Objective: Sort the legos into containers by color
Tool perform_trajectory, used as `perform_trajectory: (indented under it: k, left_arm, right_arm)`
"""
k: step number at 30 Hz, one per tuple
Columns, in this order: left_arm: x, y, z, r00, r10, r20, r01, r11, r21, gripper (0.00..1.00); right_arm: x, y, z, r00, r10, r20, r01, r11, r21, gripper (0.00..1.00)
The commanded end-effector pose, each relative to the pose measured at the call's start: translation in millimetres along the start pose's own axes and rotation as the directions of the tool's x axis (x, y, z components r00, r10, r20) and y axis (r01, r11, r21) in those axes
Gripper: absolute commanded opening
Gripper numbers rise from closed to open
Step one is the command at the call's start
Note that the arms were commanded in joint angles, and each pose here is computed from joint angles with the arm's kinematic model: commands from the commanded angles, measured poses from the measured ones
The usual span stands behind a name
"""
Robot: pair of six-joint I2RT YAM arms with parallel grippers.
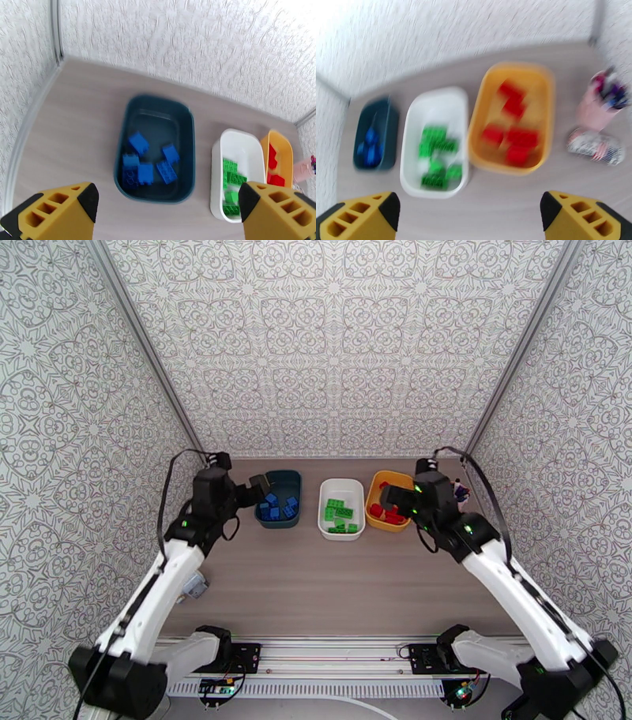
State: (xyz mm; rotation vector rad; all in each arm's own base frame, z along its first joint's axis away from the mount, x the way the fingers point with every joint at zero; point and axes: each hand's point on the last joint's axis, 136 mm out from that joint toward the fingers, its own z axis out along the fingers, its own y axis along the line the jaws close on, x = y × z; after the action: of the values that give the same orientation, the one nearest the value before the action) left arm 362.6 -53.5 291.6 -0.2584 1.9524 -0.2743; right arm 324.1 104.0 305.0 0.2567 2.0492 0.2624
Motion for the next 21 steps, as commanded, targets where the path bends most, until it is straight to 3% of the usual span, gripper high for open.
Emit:
perform_trajectory:
  k: [1,4,6,10,12,18,21]
  left_arm:
    - [-17,5,-16,0.962,0.052,0.267,-0.055,0.998,0.005,1.00]
    - [-3,18,-32,0.909,0.064,0.412,-0.080,0.997,0.022,0.99]
    - [14,45,-29,0.903,0.102,0.418,-0.071,0.994,-0.089,0.99]
    - [63,86,-5,0.914,0.316,0.254,-0.237,0.924,-0.299,0.99]
    - [84,111,4,0.919,0.345,0.188,-0.253,0.886,-0.389,0.99]
    - [114,123,33,0.936,0.334,0.110,-0.270,0.884,-0.382,0.99]
    - [103,113,46,0.917,0.349,0.193,-0.270,0.899,-0.343,0.99]
  right_arm:
    - [-15,-25,-5,0.969,-0.066,0.236,0.051,0.996,0.071,0.99]
    - [-16,-52,-17,0.910,-0.077,0.406,0.028,0.992,0.126,0.99]
    - [-8,-78,-14,0.898,-0.110,0.426,0.012,0.974,0.226,0.99]
    - [30,-120,18,0.932,-0.171,0.320,0.041,0.925,0.377,0.99]
    - [52,-128,34,0.936,-0.204,0.287,0.078,0.915,0.396,0.99]
    - [63,-138,59,0.929,-0.263,0.260,0.131,0.892,0.432,0.99]
    - [76,-151,76,0.941,-0.264,0.211,0.147,0.882,0.448,0.99]
